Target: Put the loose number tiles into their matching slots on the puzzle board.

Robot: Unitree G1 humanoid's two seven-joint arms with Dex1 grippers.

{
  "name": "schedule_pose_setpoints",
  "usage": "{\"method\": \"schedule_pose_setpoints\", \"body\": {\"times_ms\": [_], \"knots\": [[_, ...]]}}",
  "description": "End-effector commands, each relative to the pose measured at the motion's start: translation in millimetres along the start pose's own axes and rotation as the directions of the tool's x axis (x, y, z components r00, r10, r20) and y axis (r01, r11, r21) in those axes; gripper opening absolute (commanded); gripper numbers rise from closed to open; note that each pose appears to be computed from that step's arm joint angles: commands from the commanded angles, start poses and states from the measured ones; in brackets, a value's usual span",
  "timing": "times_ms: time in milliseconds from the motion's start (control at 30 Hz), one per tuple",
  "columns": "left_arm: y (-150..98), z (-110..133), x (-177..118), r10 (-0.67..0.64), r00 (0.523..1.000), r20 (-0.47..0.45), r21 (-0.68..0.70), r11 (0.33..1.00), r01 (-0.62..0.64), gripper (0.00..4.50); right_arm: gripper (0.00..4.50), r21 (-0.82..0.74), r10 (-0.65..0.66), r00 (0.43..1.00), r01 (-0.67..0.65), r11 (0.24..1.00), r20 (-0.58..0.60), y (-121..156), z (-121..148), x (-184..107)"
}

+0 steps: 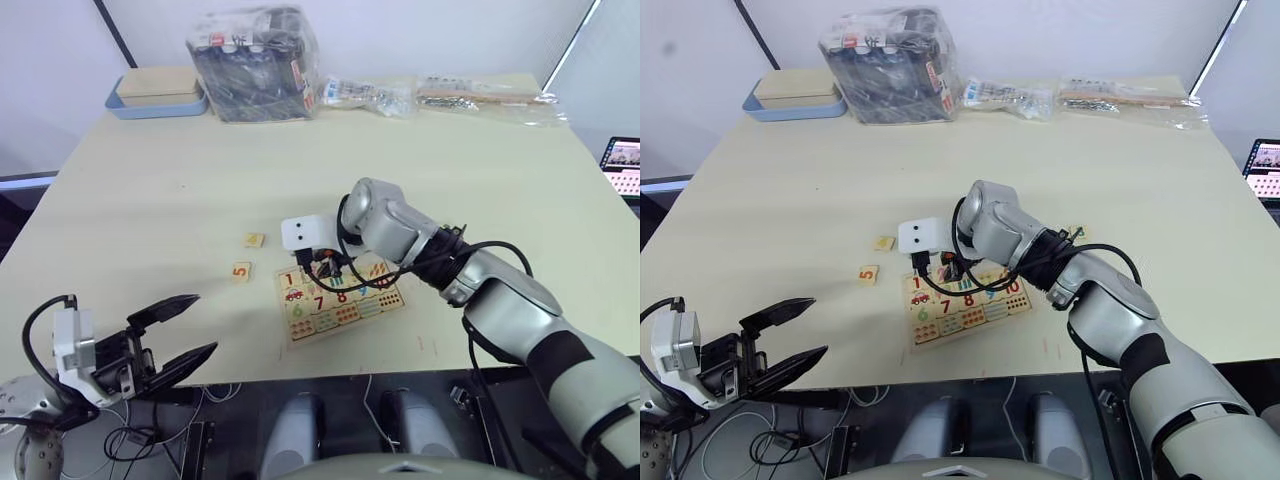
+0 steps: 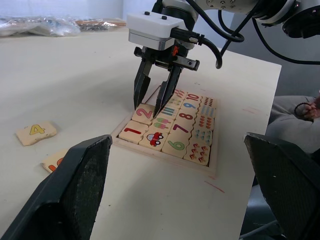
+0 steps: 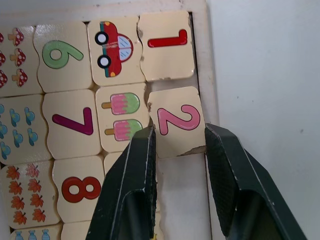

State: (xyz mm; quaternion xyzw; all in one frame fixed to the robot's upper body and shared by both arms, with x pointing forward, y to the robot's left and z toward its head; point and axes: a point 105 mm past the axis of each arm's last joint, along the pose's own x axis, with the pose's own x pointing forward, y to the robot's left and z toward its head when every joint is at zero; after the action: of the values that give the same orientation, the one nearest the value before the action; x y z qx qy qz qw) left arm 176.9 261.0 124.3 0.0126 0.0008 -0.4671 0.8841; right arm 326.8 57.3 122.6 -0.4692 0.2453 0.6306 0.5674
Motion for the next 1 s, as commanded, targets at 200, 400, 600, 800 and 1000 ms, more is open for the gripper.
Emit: {"method": "schedule_pose_setpoints", "body": {"times_ms": [200, 400, 600, 800, 1000], "knots": [[-2.7, 10.1, -1.0, 0.001, 1.000, 0.016, 0.043, 0.999, -0.001, 4.50, 0.88, -0.033, -0.002, 0.999, 0.003, 0.999, 0.034, -0.3, 10.0, -3.3], [-2.9, 9.8, -0.8, 0.002, 1.000, 0.016, 0.043, 0.999, -0.002, 4.50, 0.88, -0.035, 0.006, 1.000, -0.006, 0.999, 0.025, 0.9, 7.2, -1.6], [-3.7, 9.2, -0.4, 0.001, 1.000, 0.016, 0.041, 0.999, -0.002, 4.50, 0.88, -0.038, 0.015, 1.000, -0.014, 0.999, 0.021, 2.2, 6.3, -0.8], [-4.3, 9.1, -0.8, 0.002, 1.000, 0.015, 0.041, 0.999, -0.002, 4.50, 1.91, -0.044, 0.016, 1.000, -0.015, 0.999, 0.025, 1.7, 7.3, -0.7], [-5.1, 8.4, -0.3, 0.003, 1.000, 0.016, 0.039, 0.999, -0.004, 4.50, 4.45, -0.045, 0.014, 0.999, -0.013, 0.999, 0.029, 1.0, 7.8, -1.2]]}}
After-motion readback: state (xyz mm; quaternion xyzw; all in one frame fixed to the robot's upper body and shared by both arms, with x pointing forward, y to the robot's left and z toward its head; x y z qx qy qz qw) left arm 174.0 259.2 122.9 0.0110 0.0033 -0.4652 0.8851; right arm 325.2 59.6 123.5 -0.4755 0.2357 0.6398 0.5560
